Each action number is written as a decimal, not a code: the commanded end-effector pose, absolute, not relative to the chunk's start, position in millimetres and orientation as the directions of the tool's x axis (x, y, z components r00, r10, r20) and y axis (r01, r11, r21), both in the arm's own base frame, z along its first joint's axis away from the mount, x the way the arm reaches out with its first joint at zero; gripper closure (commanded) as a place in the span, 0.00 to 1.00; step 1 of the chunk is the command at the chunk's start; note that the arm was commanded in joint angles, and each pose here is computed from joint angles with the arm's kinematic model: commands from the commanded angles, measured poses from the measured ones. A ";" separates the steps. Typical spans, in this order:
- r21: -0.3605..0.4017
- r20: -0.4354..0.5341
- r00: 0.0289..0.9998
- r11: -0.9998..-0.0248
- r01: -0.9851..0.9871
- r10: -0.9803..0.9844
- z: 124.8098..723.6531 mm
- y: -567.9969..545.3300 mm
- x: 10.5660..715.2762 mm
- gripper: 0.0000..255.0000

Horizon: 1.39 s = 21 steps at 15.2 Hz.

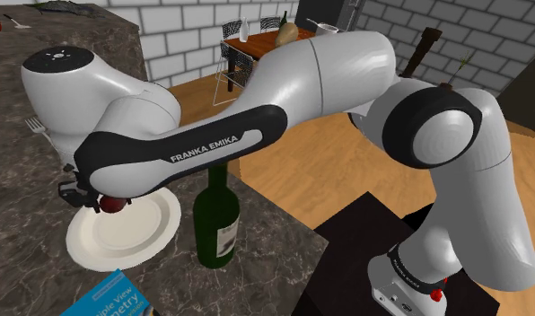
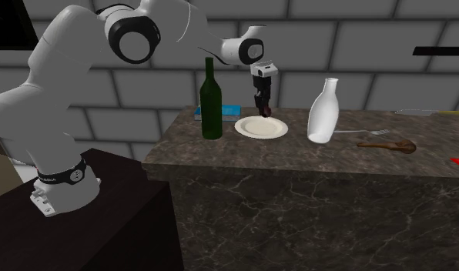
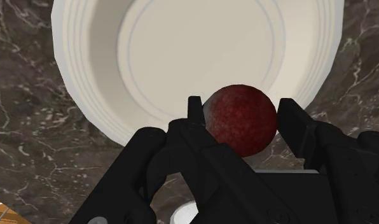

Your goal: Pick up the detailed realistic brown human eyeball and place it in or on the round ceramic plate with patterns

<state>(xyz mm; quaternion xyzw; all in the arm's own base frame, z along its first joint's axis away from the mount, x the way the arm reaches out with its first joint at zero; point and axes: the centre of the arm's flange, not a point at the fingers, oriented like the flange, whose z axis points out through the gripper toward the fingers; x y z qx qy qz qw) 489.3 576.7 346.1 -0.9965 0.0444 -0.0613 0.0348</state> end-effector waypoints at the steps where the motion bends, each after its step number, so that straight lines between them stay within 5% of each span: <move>1: -0.029 0.080 0.993 -0.996 -0.085 -0.087 302.9 571.4 486.6 1.00; 3: -0.029 0.080 0.993 -0.996 -0.085 -0.087 302.9 571.4 486.6 1.00; 4: -0.029 0.080 0.993 -0.996 -0.084 -0.086 305.6 571.4 482.6 0.00; 21: -0.029 0.080 0.993 -0.996 -0.085 -0.087 352.7 570.3 482.5 0.00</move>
